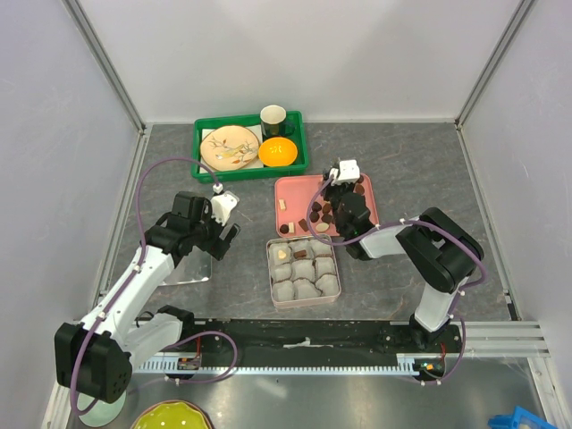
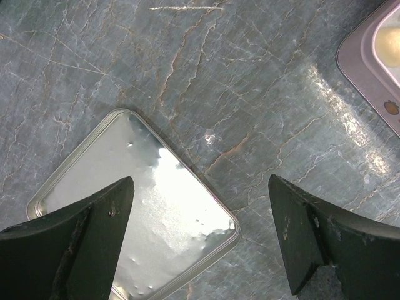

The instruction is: Pack the chocolate

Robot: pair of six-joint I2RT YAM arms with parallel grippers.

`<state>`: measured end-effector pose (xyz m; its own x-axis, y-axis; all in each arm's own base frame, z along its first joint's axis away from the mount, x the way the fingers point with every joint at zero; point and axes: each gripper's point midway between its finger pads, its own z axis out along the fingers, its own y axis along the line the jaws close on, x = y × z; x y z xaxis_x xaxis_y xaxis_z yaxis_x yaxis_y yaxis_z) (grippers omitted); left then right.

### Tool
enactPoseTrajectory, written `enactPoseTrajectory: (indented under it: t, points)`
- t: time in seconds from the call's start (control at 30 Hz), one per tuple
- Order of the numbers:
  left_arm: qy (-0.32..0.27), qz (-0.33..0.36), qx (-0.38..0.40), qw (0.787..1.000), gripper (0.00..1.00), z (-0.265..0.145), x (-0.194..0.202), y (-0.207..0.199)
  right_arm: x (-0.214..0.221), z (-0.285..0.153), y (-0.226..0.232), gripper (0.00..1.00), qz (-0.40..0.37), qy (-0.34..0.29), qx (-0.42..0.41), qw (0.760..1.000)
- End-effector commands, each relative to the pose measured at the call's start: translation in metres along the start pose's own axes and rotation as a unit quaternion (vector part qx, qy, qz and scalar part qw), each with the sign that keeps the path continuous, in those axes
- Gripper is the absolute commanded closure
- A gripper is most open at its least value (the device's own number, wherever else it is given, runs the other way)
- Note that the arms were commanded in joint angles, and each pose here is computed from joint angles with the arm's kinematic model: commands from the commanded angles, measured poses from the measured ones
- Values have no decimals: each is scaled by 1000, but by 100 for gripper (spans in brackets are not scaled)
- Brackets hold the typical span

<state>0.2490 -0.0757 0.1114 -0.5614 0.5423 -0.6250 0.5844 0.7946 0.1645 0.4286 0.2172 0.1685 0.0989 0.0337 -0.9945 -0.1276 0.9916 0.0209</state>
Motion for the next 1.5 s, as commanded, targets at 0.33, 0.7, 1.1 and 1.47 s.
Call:
enactPoseTrajectory:
  t: [0.33, 0.7, 1.1, 1.47]
  points:
    - [-15, 13, -10, 1000, 5, -1, -7, 6, -39, 9, 9, 75, 13, -27, -18, 999]
    - [-16, 13, -9, 1000, 5, -2, -7, 5, -61, 14, 10, 73, 8, -50, -17, 999]
    - [-14, 17, -11, 1000, 5, -1, -8, 7, -43, 28, 18, 50, 2, -39, -18, 999]
    - [-16, 20, -15, 1000, 5, -2, -10, 9, -31, 44, 15, 50, -2, -36, -13, 999]
